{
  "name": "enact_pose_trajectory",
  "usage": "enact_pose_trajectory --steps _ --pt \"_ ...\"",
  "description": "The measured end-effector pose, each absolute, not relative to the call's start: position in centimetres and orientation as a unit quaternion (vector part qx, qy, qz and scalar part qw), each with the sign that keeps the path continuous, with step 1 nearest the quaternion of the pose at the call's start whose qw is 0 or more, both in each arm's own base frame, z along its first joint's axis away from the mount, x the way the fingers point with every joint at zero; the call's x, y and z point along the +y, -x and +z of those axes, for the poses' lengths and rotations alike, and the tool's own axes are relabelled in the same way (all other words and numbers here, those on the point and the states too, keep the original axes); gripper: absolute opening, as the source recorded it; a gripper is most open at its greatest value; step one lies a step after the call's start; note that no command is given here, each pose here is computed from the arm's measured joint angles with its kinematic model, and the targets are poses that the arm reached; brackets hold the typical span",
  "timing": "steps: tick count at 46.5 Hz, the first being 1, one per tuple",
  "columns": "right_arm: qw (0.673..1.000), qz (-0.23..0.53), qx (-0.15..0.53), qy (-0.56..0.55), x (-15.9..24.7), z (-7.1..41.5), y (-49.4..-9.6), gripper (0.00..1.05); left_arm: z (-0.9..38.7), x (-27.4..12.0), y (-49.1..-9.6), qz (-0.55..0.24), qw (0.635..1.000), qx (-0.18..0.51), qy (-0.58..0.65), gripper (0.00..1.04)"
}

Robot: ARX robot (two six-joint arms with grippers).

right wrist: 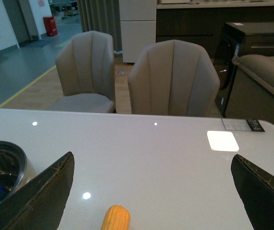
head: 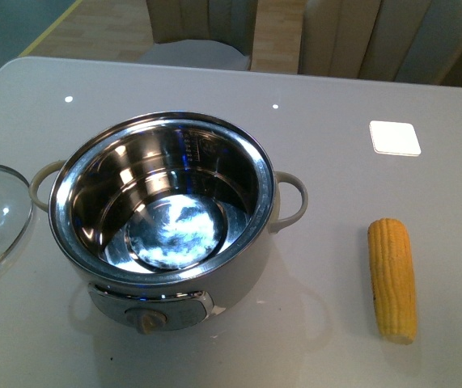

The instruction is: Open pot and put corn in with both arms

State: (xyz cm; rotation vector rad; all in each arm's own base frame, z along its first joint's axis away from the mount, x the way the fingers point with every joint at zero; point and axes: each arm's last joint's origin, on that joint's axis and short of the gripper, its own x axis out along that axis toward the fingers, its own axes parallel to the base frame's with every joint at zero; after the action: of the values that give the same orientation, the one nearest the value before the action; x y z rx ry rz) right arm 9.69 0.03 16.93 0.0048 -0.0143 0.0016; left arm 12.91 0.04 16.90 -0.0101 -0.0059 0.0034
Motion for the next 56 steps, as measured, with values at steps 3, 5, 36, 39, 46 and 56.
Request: enact_pose_trajectory --steps 3,5,36,39,46,56 --pt "1.000 0.001 -0.007 -0.002 0.0 16.9 -9.7 0.96 17.0 0.0 -12.7 0.001 1.000 -0.004 0.005 0.03" --pt "1.000 0.001 -0.007 -0.002 0.0 16.9 -9.7 0.96 17.0 0.0 -12.5 0.001 1.000 -0.005 0.005 0.03" --pt "1.000 0.001 -0.007 -0.002 0.0 16.9 -9.7 0.96 16.6 0.0 -10.2 0.001 1.000 0.011 0.005 0.03" --pt "1.000 0.001 -0.007 -0.002 0.0 16.9 -9.7 0.96 16.7 0.0 -9.8 0.001 1.000 0.000 0.005 0.03" --pt "1.000 0.001 -0.007 -0.002 0.0 16.9 -9.7 0.96 16.7 0.0 -9.7 0.001 1.000 -0.004 0.005 0.03" --pt "1.000 0.001 -0.007 -0.002 0.0 16.9 -9.7 0.96 16.8 0.0 -9.7 0.001 1.000 -0.004 0.005 0.27"
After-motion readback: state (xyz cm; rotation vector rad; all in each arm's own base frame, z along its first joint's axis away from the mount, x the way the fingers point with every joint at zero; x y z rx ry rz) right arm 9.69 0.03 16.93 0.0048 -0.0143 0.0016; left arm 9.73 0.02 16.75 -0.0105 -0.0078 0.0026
